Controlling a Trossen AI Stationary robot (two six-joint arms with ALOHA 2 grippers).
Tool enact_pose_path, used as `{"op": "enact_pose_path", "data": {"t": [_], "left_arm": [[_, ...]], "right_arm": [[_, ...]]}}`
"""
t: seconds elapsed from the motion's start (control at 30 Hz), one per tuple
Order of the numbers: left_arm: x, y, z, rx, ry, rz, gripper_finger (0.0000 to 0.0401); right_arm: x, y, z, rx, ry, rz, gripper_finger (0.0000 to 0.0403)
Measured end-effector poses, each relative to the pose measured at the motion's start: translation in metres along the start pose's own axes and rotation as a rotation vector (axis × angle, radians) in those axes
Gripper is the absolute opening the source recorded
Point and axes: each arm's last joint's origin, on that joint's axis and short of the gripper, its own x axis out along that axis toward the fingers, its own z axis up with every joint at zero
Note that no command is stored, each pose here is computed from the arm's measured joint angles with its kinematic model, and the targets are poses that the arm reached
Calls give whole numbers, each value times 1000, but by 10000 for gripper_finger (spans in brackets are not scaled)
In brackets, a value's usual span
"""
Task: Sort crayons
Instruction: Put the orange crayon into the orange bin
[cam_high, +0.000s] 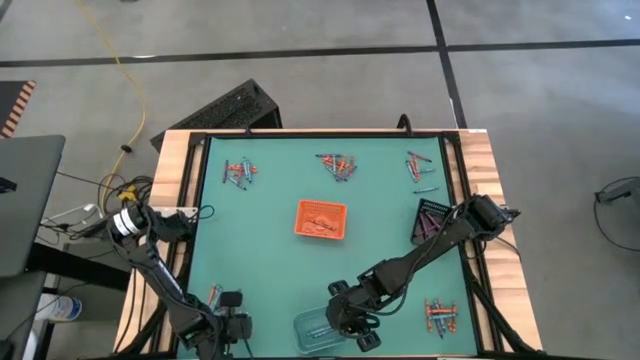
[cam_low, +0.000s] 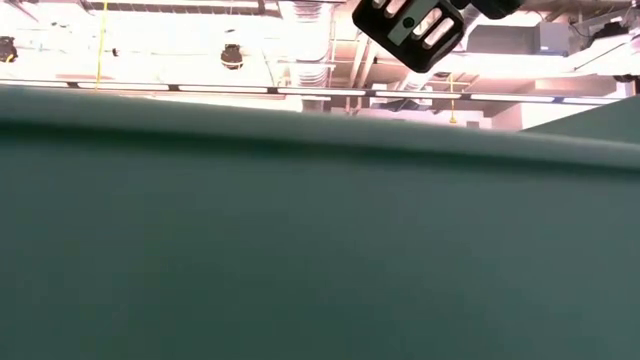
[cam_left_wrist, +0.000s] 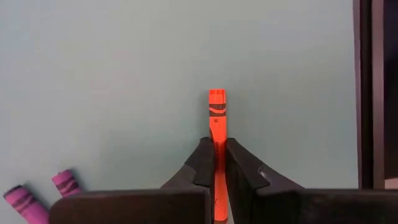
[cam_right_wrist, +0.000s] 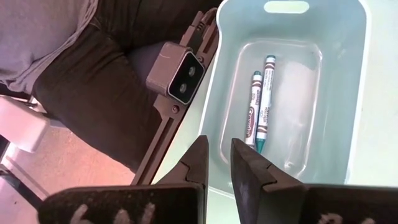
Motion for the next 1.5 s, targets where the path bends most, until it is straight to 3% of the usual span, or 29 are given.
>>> {"op": "enact_pose_path", "data": {"t": [0.43, 0.73, 0.87, 1.17, 1.5], "left_arm": [[-25, 15, 26, 117, -126, -2, 0], [-48, 44, 51, 208, -178, 74, 0], [-59, 66, 67, 248, -211, 144, 0], [-65, 129, 108, 340, -208, 269, 0], [-66, 195, 146, 402, -267, 275, 0]], "right_arm": [[0, -1, -6, 32, 62, -13, 62], [-2, -4, -18, 65, 179, -41, 62], [-10, -6, -20, 74, 207, -93, 62], [-41, -7, -30, 86, 292, -334, 62], [-47, -10, -37, 66, 367, -425, 62]]}}
